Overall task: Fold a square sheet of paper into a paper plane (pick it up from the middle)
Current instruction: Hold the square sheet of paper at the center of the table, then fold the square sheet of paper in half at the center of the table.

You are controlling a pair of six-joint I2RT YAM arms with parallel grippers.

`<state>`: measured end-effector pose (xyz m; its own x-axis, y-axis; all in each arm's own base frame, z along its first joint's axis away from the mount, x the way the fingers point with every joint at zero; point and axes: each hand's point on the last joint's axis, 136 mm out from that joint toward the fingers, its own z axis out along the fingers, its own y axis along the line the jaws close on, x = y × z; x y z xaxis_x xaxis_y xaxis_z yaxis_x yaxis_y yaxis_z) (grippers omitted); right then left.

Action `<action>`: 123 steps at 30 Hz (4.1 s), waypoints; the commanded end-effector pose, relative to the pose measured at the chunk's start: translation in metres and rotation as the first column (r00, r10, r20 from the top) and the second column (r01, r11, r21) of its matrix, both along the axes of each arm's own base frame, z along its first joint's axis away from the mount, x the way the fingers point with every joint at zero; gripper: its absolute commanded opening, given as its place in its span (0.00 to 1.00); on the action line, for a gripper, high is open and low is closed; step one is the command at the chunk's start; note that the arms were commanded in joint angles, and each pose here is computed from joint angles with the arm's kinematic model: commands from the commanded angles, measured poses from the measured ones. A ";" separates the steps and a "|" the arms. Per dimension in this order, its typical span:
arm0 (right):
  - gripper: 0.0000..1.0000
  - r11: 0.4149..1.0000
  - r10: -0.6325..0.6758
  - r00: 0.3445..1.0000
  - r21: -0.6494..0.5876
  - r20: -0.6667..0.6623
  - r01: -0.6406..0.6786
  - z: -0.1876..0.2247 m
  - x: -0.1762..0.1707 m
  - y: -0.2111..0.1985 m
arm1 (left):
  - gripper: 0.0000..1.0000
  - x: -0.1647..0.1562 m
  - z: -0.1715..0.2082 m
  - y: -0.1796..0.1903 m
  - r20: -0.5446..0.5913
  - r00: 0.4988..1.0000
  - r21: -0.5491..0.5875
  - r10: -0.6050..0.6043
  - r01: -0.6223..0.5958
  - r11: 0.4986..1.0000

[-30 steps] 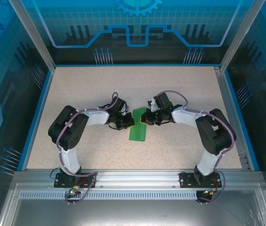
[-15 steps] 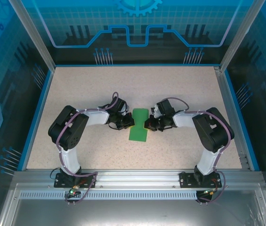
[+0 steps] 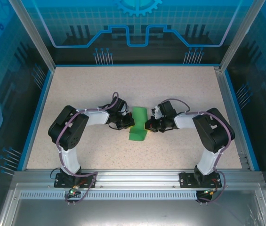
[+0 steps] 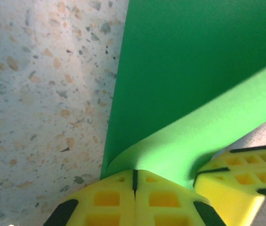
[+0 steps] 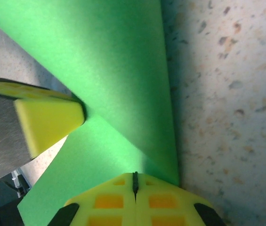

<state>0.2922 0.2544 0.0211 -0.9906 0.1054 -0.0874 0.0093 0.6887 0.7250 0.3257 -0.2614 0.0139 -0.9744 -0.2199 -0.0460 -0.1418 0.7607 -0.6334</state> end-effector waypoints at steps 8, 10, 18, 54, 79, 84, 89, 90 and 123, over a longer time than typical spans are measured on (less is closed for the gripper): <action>0.00 0.999 0.023 1.000 0.036 0.000 -0.023 -0.003 -0.016 0.007 | 0.00 -0.015 -0.029 0.009 -0.071 0.997 0.090 -0.011 0.017 0.996; 0.00 0.999 0.010 1.000 0.036 -0.011 -0.009 -0.009 -0.020 0.003 | 0.00 -0.015 -0.028 0.008 -0.071 0.997 0.085 -0.014 0.020 0.996; 0.00 1.000 0.002 0.999 0.015 -0.054 -0.001 -0.028 -0.031 -0.004 | 0.00 -0.018 -0.031 0.010 -0.078 0.997 0.090 -0.014 0.021 0.996; 0.01 0.997 0.059 0.998 0.057 0.026 -0.060 0.006 -0.051 0.007 | 0.00 -0.018 -0.031 0.012 -0.074 0.997 0.104 -0.021 0.029 0.994; 0.02 0.995 0.099 0.995 0.016 0.017 -0.100 -0.004 -0.073 0.006 | 0.00 -0.018 -0.032 0.012 -0.077 0.997 0.107 -0.026 0.034 0.994; 0.01 0.992 0.101 0.994 -0.070 -0.044 -0.103 -0.033 -0.085 -0.007 | 0.00 -0.017 -0.031 0.012 -0.074 0.997 0.108 -0.028 0.036 0.993; 0.00 0.988 0.090 0.992 -0.118 -0.085 -0.100 -0.050 -0.094 -0.017 | 0.00 -0.018 -0.031 0.013 -0.074 0.997 0.112 -0.027 0.035 0.993; 0.00 0.988 0.091 0.992 -0.115 -0.084 -0.101 -0.048 -0.094 -0.016 | 0.00 -0.018 -0.031 0.013 -0.073 0.997 0.112 -0.029 0.037 0.993; 0.03 0.998 -0.005 1.000 -0.055 0.021 0.006 -0.026 0.014 -0.025 | 0.00 -0.022 -0.038 0.015 -0.090 0.995 0.124 -0.036 0.047 0.991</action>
<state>0.3144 0.2442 0.0183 -0.9828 0.1030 -0.1533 -0.0423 0.6827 0.7295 0.3276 -0.2638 0.0133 -0.9794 -0.1926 -0.0609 -0.1121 0.7691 -0.6293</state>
